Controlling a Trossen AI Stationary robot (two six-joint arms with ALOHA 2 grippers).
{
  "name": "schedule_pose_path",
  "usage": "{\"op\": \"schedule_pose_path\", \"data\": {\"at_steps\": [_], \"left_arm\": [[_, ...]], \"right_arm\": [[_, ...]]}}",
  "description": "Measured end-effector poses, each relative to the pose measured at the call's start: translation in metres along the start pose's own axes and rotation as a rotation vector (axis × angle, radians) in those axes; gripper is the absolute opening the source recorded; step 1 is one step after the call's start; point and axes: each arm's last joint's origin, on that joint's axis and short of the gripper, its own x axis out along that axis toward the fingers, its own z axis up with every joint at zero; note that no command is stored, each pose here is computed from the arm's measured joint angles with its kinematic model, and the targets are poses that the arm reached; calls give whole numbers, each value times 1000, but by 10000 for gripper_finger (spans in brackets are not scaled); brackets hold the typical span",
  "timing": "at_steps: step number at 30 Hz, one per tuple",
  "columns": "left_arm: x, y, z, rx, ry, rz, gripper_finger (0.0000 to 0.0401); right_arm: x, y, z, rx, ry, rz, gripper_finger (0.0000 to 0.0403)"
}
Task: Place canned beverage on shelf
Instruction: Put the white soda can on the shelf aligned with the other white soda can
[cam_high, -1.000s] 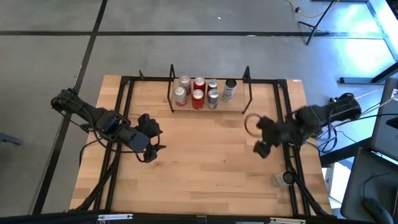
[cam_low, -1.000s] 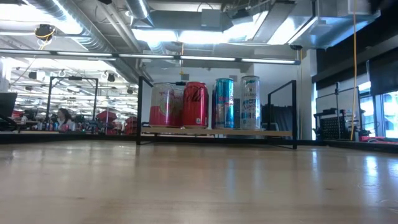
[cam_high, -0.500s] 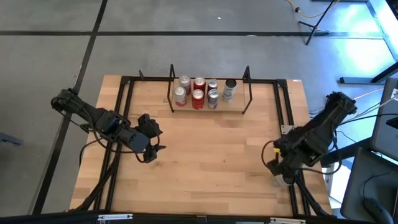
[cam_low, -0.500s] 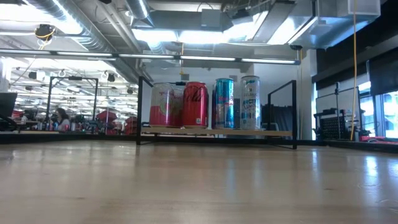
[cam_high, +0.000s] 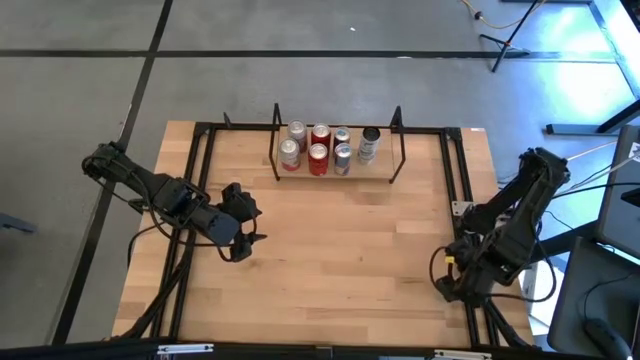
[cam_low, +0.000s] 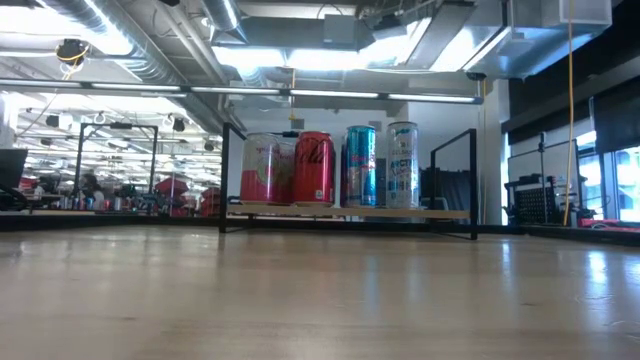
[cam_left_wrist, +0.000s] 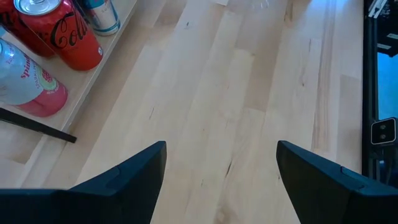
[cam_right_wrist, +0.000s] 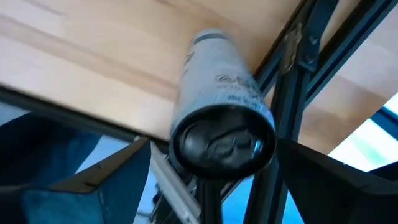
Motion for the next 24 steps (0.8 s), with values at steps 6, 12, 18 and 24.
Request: {"op": "schedule_pose_path", "data": {"at_steps": [6, 12, 18, 24], "left_arm": [[0, 0, 0, 0, -5, 6, 291], [0, 0, 0, 0, -5, 7, 291], [0, 0, 0, 0, -5, 6, 291], [0, 0, 0, 29, 1, 0, 291]], "right_arm": [[22, 5, 3, 15, -40, -74, 335], [33, 9, 3, -20, -55, -90, 327], [32, 9, 4, -85, -53, -89, 228], [22, 20, 8, -227, -152, 9, 223]]}}
